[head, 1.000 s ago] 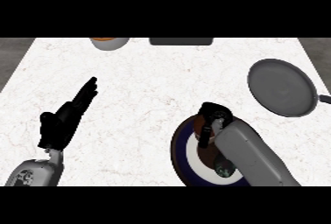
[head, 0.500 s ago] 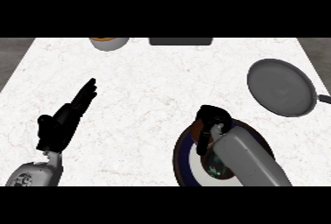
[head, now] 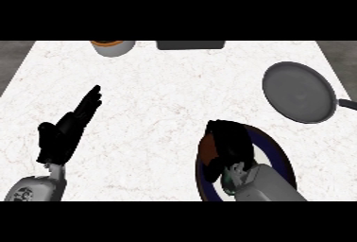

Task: Pick the cupcake from the plate and place it in the pan

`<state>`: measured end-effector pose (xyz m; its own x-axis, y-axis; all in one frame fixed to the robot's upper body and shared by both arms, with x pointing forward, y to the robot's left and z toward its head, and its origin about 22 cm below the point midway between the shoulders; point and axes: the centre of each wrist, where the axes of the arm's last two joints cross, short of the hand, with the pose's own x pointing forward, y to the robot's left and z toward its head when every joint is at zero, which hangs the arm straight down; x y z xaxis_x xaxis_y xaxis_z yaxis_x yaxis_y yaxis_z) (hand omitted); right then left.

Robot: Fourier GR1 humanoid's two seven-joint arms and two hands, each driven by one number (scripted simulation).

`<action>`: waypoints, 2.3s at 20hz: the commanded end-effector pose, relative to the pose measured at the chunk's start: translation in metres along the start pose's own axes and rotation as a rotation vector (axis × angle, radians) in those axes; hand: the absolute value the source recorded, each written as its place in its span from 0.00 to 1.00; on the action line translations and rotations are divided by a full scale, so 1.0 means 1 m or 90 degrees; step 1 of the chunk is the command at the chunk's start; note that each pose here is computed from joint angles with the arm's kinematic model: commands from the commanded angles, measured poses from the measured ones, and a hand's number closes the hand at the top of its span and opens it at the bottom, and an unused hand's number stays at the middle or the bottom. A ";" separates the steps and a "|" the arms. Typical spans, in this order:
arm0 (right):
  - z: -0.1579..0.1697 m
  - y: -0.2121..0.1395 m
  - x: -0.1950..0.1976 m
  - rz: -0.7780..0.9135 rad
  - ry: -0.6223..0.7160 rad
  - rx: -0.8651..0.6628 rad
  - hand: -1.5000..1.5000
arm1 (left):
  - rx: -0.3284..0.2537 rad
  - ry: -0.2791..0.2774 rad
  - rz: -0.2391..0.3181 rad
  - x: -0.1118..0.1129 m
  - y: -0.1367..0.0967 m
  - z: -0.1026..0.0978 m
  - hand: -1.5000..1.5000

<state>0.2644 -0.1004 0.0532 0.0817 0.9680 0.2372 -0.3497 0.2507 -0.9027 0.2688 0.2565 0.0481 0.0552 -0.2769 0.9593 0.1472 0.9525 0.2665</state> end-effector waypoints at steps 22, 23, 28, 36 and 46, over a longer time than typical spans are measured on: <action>0.034 -0.065 -0.107 -0.245 -0.007 -0.465 1.00 | -0.016 -0.013 -0.003 -0.002 -0.017 0.006 0.50; 0.013 -0.069 -0.109 -0.241 -0.003 -0.466 1.00 | -0.018 -0.015 -0.008 0.008 -0.010 0.001 0.50; -0.029 -0.070 -0.152 -0.199 0.039 -0.497 1.00 | -0.017 -0.016 -0.010 0.005 -0.014 -0.008 0.50; -0.084 -0.080 -0.203 -0.175 0.056 -0.529 1.00 | -0.017 -0.019 -0.019 0.003 -0.012 -0.007 0.50; -0.118 -0.071 -0.255 -0.176 0.071 -0.537 1.00 | -0.023 -0.026 -0.014 0.017 -0.011 -0.003 0.50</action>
<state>0.3737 -0.3542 0.0273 0.1577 0.8602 0.4850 0.4928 0.3571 -0.7935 0.2761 0.2431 0.0549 0.0199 -0.2849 0.9584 0.1885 0.9424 0.2762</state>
